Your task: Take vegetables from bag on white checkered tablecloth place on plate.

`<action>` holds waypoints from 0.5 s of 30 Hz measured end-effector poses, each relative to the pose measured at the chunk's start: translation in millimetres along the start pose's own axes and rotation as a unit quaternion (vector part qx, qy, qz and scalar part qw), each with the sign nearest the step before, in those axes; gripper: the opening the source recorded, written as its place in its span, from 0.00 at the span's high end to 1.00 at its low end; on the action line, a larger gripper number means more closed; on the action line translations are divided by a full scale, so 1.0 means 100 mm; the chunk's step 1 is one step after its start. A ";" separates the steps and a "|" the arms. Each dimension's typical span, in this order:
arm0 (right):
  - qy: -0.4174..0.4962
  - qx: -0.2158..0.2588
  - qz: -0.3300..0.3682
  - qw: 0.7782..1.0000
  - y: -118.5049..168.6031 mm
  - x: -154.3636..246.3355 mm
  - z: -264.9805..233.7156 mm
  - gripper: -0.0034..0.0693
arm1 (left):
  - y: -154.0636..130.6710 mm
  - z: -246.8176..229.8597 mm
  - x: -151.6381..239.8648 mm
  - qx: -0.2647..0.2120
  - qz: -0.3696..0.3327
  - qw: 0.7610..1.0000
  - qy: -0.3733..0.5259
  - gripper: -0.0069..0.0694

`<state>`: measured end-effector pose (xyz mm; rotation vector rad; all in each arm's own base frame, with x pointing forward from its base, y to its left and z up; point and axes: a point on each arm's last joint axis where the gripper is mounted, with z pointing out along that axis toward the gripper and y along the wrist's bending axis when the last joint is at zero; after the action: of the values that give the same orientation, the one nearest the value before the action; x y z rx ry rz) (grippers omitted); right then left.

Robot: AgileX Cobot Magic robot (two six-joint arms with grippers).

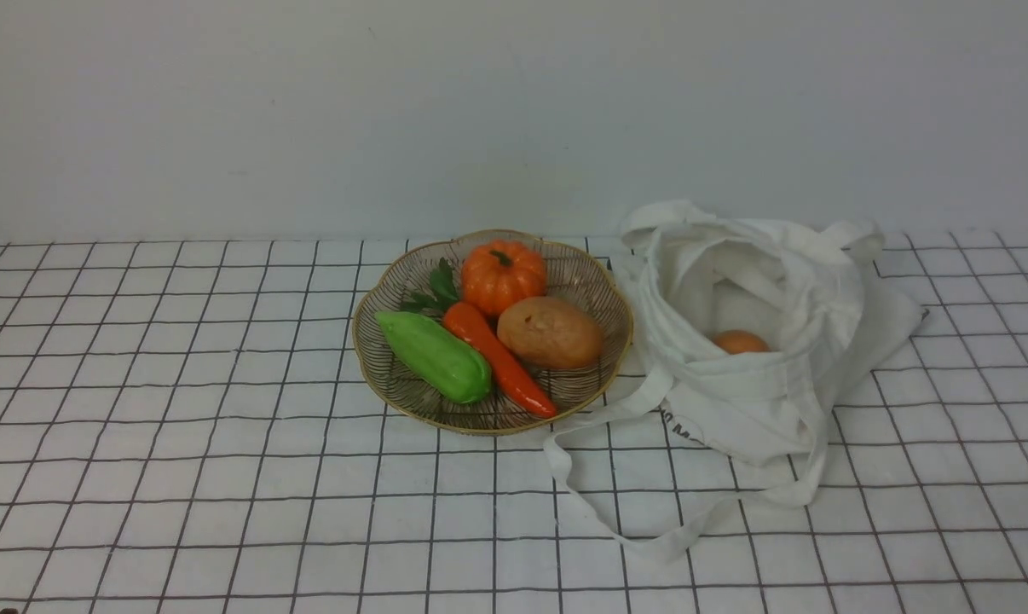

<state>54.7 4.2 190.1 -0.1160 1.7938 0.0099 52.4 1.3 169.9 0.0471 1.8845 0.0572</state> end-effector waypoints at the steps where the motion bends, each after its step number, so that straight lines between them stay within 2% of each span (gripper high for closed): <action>1: 0.004 0.006 0.002 1.000 -0.01 0.02 -0.01 0.97 | 0.00 0.00 0.00 0.000 0.000 1.000 0.000 0.92; 7: 0.023 0.014 0.004 1.000 -0.01 0.12 0.01 0.97 | 0.00 0.00 0.00 0.000 0.000 1.000 0.000 0.92; 15: 0.002 0.009 0.000 1.000 -0.01 0.10 0.02 0.97 | 0.00 0.00 0.00 0.000 0.000 1.000 0.000 0.92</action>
<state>54.2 3.0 180.0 -0.1026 1.7967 -0.0071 52.4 1.3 169.9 0.0471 1.8845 0.0572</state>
